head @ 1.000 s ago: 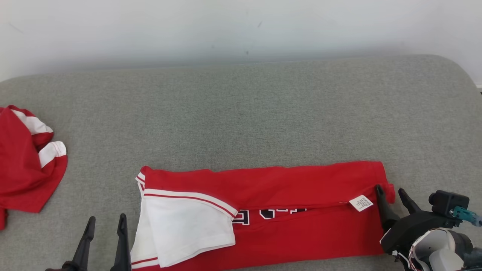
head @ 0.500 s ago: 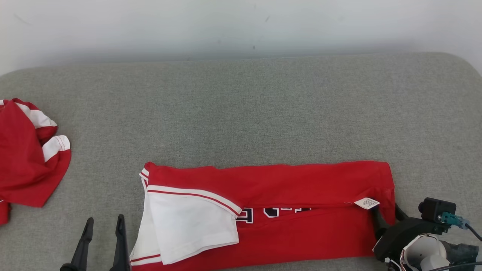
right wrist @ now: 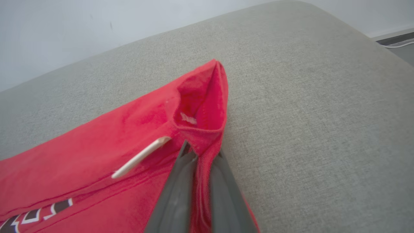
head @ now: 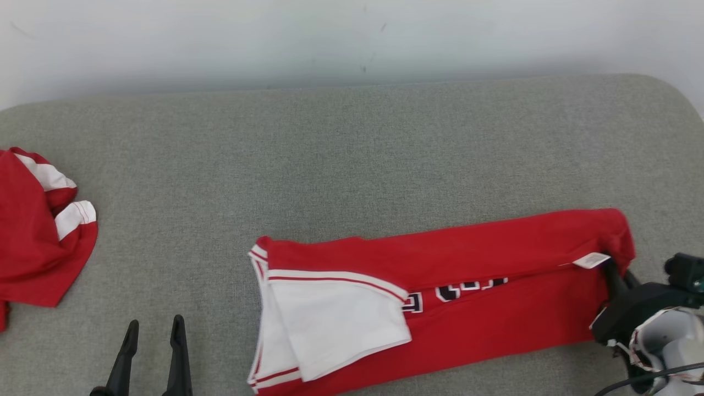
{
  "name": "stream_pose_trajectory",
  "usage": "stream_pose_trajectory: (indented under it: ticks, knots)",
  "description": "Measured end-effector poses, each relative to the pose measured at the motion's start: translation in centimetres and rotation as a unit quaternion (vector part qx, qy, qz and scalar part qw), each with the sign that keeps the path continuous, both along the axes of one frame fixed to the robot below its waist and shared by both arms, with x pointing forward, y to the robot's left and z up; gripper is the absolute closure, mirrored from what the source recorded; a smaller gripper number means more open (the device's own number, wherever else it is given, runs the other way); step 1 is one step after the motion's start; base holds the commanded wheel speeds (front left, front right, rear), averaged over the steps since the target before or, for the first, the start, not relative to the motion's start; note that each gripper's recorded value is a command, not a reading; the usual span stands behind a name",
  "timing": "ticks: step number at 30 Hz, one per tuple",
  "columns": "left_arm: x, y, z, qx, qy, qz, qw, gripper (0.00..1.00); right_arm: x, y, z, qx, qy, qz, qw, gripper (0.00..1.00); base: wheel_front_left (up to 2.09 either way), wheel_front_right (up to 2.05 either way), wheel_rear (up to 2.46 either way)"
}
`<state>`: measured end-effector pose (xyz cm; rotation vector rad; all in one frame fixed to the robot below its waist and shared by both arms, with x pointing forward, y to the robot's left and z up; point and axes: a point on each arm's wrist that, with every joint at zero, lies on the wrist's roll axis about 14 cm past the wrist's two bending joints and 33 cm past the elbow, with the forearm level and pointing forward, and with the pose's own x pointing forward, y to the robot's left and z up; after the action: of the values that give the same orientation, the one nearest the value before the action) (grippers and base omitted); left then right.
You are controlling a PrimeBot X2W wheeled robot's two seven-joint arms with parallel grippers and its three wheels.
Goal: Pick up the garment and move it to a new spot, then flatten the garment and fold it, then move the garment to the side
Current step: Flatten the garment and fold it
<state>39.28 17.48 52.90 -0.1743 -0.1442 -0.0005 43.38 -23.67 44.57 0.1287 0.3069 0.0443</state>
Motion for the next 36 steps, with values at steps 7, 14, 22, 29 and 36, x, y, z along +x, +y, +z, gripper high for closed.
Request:
stream_pose_trajectory:
  ticks: [7,14,22,29,36]
  knots:
    - [-0.2,-0.1,0.0,-0.007,0.000,0.000,1.000,0.00,0.5,-1.0,2.5,-0.014,-0.023,0.003,1.000,1.00,0.00,0.00,0.00]
    - [-0.2,-0.5,-0.1,-0.015,0.000,-0.002,1.000,0.00,0.2,4.5,5.3,0.063,-0.049,0.068,0.994,1.00,0.00,0.00,0.00]
    - [-0.3,-0.7,0.1,-0.020,-0.004,-0.005,1.000,0.00,-1.5,11.3,8.1,0.133,-0.062,0.159,0.976,1.00,0.00,0.00,0.00]
    - [-0.8,0.3,0.1,-0.022,-0.004,0.012,1.000,0.00,-3.4,17.7,9.7,0.195,-0.060,0.237,0.950,1.00,0.00,0.00,0.00]
    - [-1.6,1.1,-0.1,-0.023,-0.001,0.025,0.999,0.00,-4.8,22.7,10.2,0.219,-0.049,0.299,0.928,1.00,0.00,0.00,0.00]
